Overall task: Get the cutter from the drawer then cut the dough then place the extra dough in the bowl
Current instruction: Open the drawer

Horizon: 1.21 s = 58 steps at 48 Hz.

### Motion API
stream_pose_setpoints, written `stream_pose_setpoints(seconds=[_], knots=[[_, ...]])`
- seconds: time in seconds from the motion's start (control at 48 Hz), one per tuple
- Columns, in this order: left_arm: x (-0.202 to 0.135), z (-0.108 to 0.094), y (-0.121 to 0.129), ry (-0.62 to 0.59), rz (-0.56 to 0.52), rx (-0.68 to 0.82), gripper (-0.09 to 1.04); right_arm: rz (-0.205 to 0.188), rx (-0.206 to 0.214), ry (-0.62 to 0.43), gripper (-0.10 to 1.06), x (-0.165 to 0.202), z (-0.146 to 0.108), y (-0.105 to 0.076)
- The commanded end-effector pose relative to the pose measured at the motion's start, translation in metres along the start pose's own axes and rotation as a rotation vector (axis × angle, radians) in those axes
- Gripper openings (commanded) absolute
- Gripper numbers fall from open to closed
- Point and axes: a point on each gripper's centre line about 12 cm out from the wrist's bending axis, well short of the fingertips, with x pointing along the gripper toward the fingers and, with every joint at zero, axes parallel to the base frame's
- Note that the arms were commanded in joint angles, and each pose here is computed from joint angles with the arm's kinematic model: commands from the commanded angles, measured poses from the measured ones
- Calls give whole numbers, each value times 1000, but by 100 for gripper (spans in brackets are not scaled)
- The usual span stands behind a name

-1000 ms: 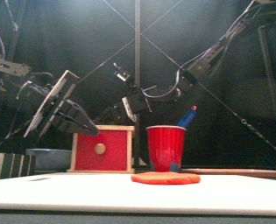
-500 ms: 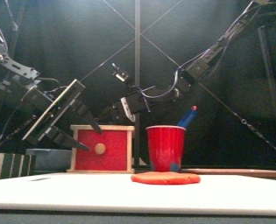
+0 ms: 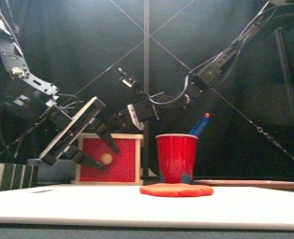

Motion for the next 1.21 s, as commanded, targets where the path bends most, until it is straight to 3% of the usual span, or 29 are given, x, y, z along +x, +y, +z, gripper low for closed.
stream_pose_setpoints(seconds=[0.021,0.312,0.708,1.208], knots=[[4,6,-3,-24,-5,-12,76,-7,2,20,-3,-1,-3,-3],[4,2,5,-10,16,6,51,-5,4,19,-3,0,-3,-2],[-22,-19,7,92,1,46,50,-51,17,30,-3,6,-2,-24],[-39,-58,-6,195,-61,83,50,-36,29,95,-3,6,-23,-16]])
